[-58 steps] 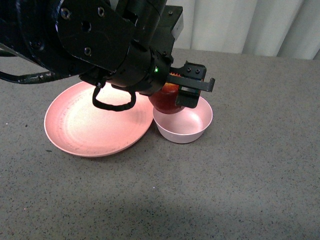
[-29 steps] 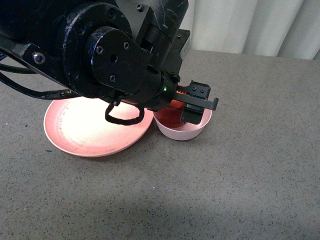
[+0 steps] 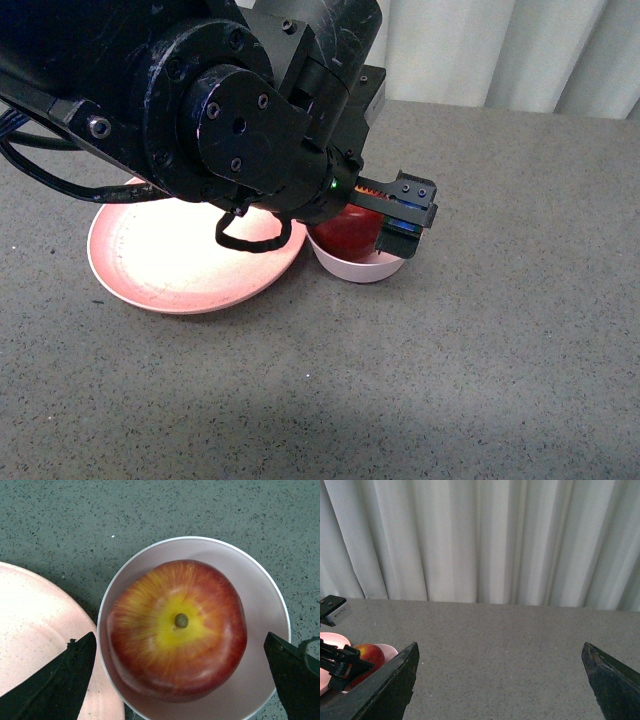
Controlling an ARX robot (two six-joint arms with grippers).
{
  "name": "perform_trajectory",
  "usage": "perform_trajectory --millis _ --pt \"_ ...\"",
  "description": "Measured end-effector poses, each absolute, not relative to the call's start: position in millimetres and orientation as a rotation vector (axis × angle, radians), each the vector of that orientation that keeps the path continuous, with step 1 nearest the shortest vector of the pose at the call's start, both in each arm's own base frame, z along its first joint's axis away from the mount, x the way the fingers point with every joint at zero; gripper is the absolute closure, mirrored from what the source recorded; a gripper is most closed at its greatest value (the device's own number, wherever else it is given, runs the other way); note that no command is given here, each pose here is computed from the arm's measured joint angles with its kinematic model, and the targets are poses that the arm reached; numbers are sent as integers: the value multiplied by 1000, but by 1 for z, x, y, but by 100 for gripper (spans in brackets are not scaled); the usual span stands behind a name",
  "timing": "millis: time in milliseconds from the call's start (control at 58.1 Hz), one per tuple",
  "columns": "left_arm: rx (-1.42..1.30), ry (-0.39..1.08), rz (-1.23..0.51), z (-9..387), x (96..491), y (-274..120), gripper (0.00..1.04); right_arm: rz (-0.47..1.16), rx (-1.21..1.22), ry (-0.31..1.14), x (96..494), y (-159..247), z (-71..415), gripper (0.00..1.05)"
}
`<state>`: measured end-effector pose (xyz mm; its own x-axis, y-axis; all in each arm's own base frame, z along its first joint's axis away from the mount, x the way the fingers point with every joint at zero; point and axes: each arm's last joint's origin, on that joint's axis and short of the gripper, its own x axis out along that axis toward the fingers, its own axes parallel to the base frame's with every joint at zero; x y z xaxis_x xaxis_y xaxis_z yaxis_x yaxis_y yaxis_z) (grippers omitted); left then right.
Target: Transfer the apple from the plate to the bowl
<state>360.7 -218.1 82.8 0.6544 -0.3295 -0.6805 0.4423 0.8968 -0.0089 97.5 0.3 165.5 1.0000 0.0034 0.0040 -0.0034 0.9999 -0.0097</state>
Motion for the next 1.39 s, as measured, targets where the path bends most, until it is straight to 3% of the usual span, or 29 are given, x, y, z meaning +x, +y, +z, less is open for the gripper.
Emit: perform_trajectory --millis 189,413,791,981,1049,1170,1290,1394 --pt "139 721 -411 90 357 -214 7 3 -9 -4 98 0 166 9" --pt "73 565 -330 127 337 -197 7 3 -10 -4 98 0 165 9" --pt "-6 421 -35 162 295 -126 7 5 -9 -4 98 0 166 9" --pt "-12 99 -21 152 271 -99 35 1 -9 -4 98 0 165 9" --pt "-25 12 -14 162 254 -79 51 1 -10 -4 98 0 165 9" --pt "-15 7 -7 162 227 -54 78 5 -10 -4 98 0 165 9" --pt "-11 17 1 161 211 -41 98 4 -10 -4 98 0 165 9" --pt "-8 13 -13 162 199 -34 101 4 -9 -4 98 0 165 9"
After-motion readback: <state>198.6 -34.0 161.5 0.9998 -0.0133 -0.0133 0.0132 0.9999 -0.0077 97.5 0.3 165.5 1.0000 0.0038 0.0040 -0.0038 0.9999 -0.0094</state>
